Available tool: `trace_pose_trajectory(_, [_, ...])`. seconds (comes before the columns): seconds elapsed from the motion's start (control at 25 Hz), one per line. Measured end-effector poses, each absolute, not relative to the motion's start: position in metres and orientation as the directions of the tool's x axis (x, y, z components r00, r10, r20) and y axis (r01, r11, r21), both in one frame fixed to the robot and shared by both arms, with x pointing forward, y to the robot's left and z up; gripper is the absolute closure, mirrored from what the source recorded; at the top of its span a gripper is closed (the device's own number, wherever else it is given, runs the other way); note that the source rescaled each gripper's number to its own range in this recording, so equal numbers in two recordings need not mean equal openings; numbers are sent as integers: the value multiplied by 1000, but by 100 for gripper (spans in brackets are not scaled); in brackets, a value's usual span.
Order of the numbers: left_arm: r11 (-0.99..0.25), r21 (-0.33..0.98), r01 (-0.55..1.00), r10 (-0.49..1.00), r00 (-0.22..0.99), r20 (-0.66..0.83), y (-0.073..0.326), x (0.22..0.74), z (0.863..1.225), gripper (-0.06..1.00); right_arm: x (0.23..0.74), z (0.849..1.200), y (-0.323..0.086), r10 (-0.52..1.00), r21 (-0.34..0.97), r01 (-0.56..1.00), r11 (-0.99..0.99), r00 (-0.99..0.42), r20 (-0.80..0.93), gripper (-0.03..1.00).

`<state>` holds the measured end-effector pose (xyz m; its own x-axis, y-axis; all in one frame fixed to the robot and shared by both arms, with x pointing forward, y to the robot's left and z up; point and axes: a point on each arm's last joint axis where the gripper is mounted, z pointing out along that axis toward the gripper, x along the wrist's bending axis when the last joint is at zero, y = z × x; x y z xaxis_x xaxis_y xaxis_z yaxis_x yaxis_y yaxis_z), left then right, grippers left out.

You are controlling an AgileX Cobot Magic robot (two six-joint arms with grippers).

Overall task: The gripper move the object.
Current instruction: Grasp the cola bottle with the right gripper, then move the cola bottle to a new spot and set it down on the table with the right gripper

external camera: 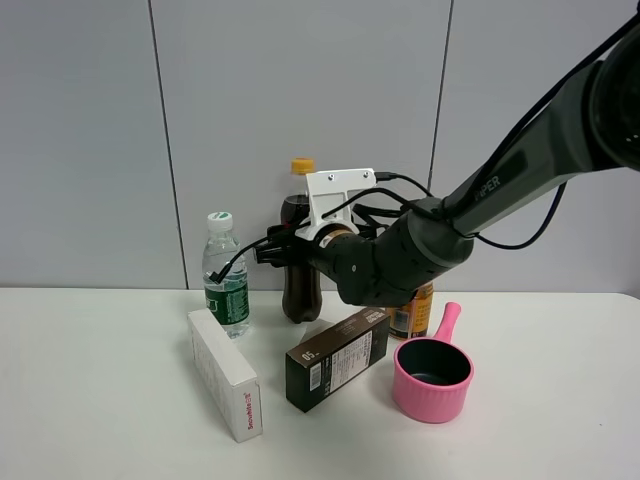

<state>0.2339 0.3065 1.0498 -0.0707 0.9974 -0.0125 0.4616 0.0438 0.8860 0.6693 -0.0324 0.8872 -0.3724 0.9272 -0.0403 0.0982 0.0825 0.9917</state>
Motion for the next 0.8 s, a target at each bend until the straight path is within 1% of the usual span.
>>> trace_pose_trajectory(0.16, [44,886,462,997,-71,-12,307,234,1050,-6,669,887,-32,927,992,97,83,-372,-42,96])
trace_pose_trajectory(0.36, [44,886,462,997,-71,-12,307,234,1050,-6,669,887,-32,922,989,79,127,-377,-88,96])
trace_pose_trajectory(0.52, [44,886,462,997,-71,-12,307,234,1050,-6,669,893,-31,914,985,89,150,-392,-104,96])
trace_pose_trajectory(0.68, [44,886,462,997,-71,-12,307,234,1050,-6,665,908,-30,899,971,159,177,-428,-93,96])
trace_pose_trajectory(0.8, [44,886,462,997,-71,-12,307,234,1050,-6,662,927,-30,889,967,176,183,-449,-87,96])
